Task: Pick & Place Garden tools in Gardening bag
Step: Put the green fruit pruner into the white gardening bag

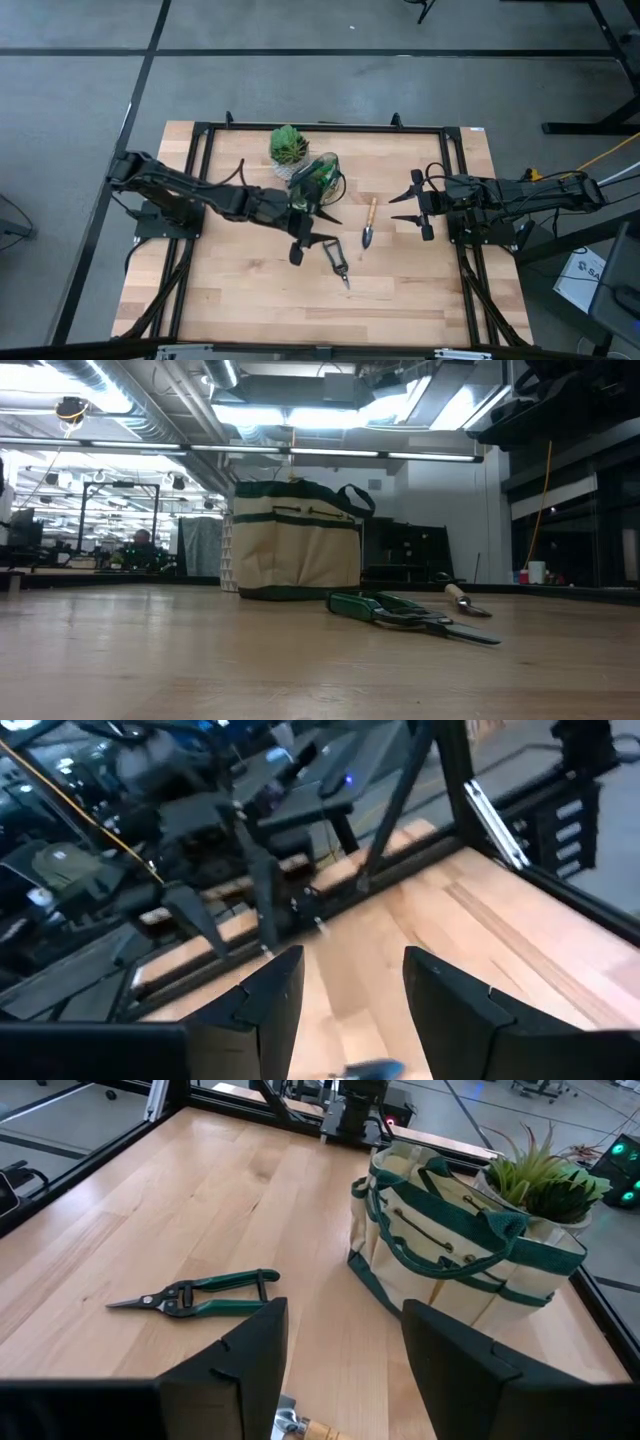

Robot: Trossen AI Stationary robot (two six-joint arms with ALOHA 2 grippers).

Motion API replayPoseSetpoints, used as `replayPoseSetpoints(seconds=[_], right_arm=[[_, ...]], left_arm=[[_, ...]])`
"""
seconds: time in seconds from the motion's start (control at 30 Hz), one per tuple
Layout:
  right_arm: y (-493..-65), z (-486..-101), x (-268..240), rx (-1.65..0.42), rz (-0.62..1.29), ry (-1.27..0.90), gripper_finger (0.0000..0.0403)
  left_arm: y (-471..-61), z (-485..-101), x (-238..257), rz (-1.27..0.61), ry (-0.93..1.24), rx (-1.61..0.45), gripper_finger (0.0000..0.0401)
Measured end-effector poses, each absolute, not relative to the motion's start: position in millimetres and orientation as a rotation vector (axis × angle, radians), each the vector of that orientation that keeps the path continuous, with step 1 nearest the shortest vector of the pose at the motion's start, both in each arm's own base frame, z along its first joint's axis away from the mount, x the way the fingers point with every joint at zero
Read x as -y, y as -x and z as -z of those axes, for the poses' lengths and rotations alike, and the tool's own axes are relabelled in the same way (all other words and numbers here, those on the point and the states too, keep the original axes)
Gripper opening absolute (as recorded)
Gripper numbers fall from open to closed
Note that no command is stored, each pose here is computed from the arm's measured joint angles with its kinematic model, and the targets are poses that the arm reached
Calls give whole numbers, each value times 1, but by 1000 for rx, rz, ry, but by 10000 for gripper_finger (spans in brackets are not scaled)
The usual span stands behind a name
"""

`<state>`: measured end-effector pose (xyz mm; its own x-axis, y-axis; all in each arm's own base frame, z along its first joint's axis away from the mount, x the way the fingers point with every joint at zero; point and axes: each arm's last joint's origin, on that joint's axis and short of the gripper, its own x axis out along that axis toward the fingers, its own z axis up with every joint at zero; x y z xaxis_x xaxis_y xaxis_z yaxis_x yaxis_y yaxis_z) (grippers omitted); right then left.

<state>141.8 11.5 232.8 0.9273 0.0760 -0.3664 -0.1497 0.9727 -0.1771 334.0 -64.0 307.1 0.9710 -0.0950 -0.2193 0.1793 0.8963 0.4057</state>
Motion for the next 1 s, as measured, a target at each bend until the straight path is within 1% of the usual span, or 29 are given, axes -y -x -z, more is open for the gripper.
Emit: replayPoseSetpoints(seconds=[0.1,0.23,0.4,0.63,0.77,1.0], right_arm=[[-142,-233,-11,-367,-116,204,201],[-142,-233,-11,-366,-116,204,201],[-142,-233,-11,-367,-116,204,201],[-142,-233,-11,-367,-116,204,201],[-142,-233,-11,-367,-116,204,201],[-142,-233,-11,-366,-116,204,201]], left_arm=[[-336,-301,68,132,-453,-224,169],[-336,-293,65,51,-490,-304,169],[-334,-287,64,11,-553,-383,169],[-337,-278,59,-91,-599,-453,168],[-346,-264,60,-89,-594,-477,168],[-356,-238,76,-3,-592,-518,168]])
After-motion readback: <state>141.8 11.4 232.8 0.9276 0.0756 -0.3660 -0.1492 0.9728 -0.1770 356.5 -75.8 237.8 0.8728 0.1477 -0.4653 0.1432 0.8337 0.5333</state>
